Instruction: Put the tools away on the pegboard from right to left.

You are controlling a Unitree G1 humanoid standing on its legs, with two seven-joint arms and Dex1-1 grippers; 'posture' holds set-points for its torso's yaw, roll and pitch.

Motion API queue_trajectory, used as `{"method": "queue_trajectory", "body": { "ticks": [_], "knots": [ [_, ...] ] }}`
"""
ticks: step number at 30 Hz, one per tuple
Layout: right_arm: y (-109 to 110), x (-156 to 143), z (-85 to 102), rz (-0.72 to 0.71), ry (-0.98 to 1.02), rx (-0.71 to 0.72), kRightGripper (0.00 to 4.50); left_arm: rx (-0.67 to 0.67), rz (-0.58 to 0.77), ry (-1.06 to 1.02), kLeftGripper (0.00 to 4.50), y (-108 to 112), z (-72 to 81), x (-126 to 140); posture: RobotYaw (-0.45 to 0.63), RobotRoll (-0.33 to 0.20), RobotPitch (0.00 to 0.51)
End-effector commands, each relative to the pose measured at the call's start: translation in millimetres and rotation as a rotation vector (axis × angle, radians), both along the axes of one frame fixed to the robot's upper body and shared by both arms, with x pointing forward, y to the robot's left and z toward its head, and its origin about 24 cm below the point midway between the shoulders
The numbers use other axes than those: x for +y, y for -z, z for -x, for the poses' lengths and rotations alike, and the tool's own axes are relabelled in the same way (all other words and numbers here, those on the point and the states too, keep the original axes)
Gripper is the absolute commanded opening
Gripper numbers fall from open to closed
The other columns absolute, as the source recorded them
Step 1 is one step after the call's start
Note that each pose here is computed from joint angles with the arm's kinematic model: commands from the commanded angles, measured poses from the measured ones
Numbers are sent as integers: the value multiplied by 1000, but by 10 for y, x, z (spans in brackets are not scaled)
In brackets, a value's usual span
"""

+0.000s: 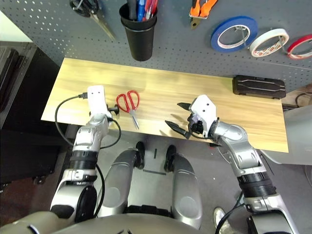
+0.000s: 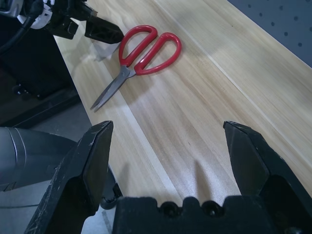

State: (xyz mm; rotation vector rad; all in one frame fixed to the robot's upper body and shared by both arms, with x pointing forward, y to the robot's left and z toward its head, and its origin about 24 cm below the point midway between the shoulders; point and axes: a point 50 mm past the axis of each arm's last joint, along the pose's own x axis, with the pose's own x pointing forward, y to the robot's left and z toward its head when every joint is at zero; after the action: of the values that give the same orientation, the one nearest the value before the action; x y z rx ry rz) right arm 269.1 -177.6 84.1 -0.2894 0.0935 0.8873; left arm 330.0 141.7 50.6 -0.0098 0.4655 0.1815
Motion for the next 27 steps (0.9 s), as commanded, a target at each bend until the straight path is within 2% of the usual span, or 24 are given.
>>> {"method": "queue_trajectory", "body": {
  "ticks": [1, 8, 12, 18, 27],
  "knots": [
    [88, -24, 43, 15, 5, 31, 4500, 44, -1, -9, 4483, 114, 52, -4, 118, 0, 385],
    [103, -8, 56, 16, 3, 32, 4500, 38, -24, -68, 4483, 74, 71, 153, 124, 0, 386],
    [106, 8, 48, 14, -1, 30, 4500, 10, -12, -74, 4483, -30, 58, 180, 124, 0, 386],
    [107, 8, 45, 13, -3, 30, 4500, -5, 16, -33, 4483, -114, 42, 70, 129, 0, 385],
    [116, 29, 66, 12, -18, 31, 4500, -3, 43, 40, 4483, -122, 0, -138, 129, 0, 377]
  ]
}}
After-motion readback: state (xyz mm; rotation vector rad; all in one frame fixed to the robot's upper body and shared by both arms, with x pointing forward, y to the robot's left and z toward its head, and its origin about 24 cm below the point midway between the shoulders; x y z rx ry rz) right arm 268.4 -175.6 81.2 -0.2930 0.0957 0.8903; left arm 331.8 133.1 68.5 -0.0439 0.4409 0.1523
